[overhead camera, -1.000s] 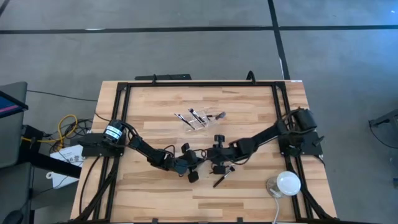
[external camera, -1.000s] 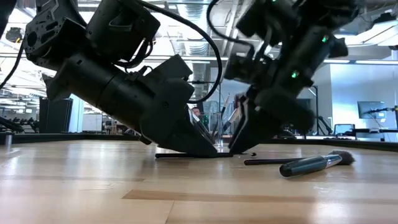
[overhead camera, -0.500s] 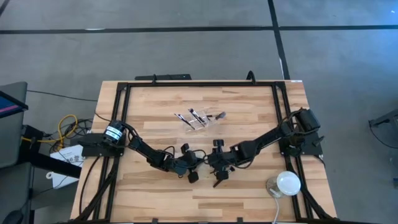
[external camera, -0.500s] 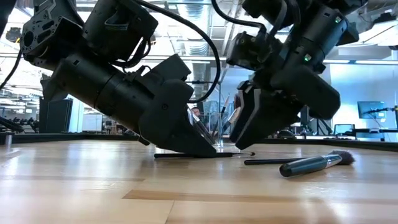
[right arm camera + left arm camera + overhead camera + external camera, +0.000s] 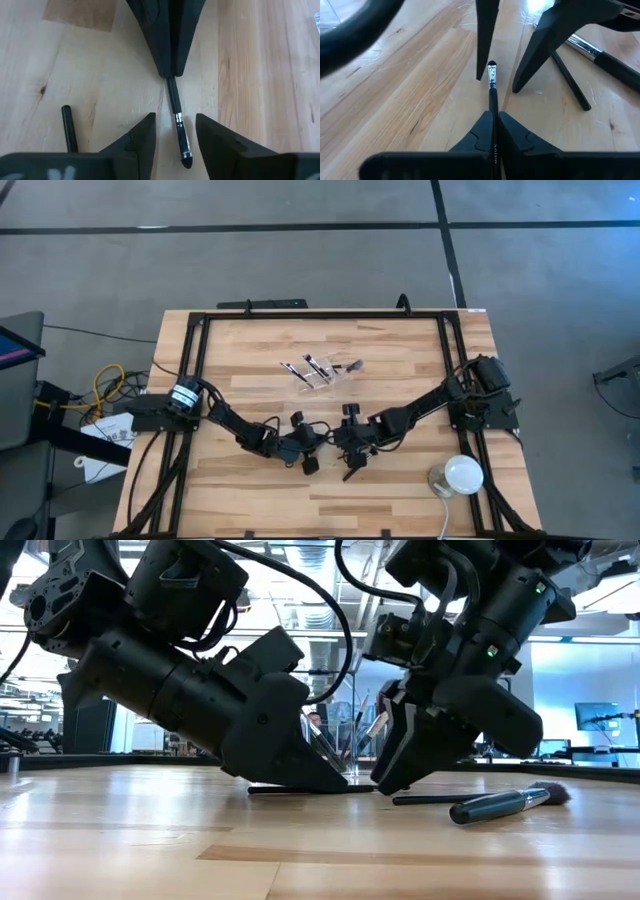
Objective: Put items in baskets/containers
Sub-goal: Put the eyeshadow brush into the transparent organizer
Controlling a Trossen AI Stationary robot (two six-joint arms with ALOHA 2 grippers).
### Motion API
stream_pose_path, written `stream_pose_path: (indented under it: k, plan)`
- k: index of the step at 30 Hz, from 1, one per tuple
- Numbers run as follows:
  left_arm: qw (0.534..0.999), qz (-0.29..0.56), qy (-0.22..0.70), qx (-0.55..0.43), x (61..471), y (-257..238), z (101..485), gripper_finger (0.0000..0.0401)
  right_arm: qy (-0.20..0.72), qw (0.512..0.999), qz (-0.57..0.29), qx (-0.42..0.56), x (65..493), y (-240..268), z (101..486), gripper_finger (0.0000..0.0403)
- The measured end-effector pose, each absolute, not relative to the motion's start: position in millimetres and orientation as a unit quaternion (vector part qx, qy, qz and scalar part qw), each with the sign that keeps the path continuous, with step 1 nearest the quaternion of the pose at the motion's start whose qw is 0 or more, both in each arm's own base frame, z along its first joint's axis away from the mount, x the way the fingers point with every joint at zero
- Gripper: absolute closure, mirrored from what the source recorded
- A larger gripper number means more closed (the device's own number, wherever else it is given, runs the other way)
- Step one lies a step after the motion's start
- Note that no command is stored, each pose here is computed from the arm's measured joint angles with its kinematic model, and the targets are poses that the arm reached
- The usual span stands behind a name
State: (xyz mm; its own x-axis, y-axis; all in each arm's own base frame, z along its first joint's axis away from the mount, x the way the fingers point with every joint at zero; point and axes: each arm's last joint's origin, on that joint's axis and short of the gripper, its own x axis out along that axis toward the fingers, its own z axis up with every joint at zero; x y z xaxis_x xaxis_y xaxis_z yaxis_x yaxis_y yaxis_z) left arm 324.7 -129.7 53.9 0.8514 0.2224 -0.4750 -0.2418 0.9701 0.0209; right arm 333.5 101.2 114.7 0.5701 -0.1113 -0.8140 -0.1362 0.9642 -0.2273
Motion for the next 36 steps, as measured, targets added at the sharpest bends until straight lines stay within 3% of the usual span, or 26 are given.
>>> stream_pose_path:
  k: [10, 15, 36]
  plan:
    - [0.966, 0.111, 0.235, 0.011, 321.5, -136.1, 69.7, 0.0387, 0.481, 0.871, 0.007, -0.102, 334.4, 91.6, 113.5, 0.034]
    - [0.972, 0.109, 0.209, 0.005, 323.4, -137.4, 90.4, 0.0388, 0.476, 0.874, 0.008, -0.098, 335.7, 89.9, 113.8, 0.0344]
    - [0.967, 0.115, 0.225, 0.011, 322.4, -135.7, 84.4, 0.0388, 0.461, 0.881, 0.01, -0.106, 337.5, 92.7, 114.6, 0.0344]
